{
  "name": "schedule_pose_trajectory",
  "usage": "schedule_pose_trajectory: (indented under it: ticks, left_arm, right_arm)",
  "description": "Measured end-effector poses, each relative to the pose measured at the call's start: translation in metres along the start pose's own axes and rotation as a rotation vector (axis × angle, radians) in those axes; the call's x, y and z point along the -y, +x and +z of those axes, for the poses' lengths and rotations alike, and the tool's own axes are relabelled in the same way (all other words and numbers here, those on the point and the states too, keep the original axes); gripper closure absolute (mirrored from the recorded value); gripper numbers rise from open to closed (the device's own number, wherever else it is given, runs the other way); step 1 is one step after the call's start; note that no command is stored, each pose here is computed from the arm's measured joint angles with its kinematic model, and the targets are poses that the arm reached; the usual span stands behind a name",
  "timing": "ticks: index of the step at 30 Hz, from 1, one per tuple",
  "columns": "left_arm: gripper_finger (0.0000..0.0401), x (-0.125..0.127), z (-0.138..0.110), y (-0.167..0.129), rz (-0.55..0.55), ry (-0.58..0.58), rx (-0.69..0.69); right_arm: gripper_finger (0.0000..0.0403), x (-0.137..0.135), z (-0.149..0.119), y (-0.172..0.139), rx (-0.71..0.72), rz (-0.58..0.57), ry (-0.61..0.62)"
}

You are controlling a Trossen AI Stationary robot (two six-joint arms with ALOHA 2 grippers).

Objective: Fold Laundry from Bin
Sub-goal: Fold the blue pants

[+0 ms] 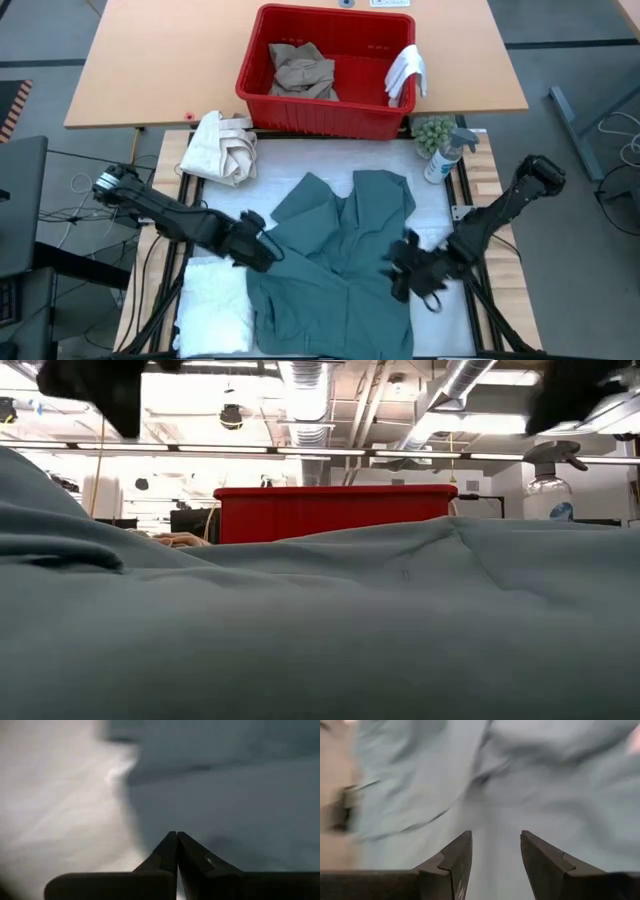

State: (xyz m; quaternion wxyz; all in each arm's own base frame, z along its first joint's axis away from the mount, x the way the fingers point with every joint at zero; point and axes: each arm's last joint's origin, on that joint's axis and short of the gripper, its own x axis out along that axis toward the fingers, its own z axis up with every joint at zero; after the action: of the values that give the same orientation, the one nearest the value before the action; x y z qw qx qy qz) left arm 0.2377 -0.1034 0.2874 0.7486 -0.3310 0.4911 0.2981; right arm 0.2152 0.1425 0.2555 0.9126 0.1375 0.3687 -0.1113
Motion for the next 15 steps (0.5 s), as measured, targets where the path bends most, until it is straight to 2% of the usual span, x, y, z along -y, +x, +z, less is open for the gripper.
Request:
schedule_pose_trajectory:
  ticks: [4,6,8,11,15]
  left_arm:
    - [0.0401,0.014,-0.004,-0.033,-0.282,-0.038,0.101]
    - [0.0401,0.013,-0.007,-0.048,-0.364,-0.061,0.160]
    - [0.0399,0.013,-0.012,-0.059,-0.421,-0.102,0.219]
    - [0.0385,0.011,-0.021,-0.068,-0.448,-0.132,0.305]
    - [0.0350,0.011,-0.027,-0.072,-0.457,-0.174,0.387]
  right_arm:
    - [0.0210,0.031,0.053,0.015,0.042,-0.044,-0.073]
    - [0.0210,0.052,0.082,0.022,0.084,-0.018,-0.107]
    - [0.0210,0.079,0.107,0.027,0.147,-0.017,-0.097]
    - [0.0208,0.122,0.136,0.039,0.214,-0.063,-0.095]
    - [0.0191,0.169,0.149,0.074,0.162,-0.095,-0.142]
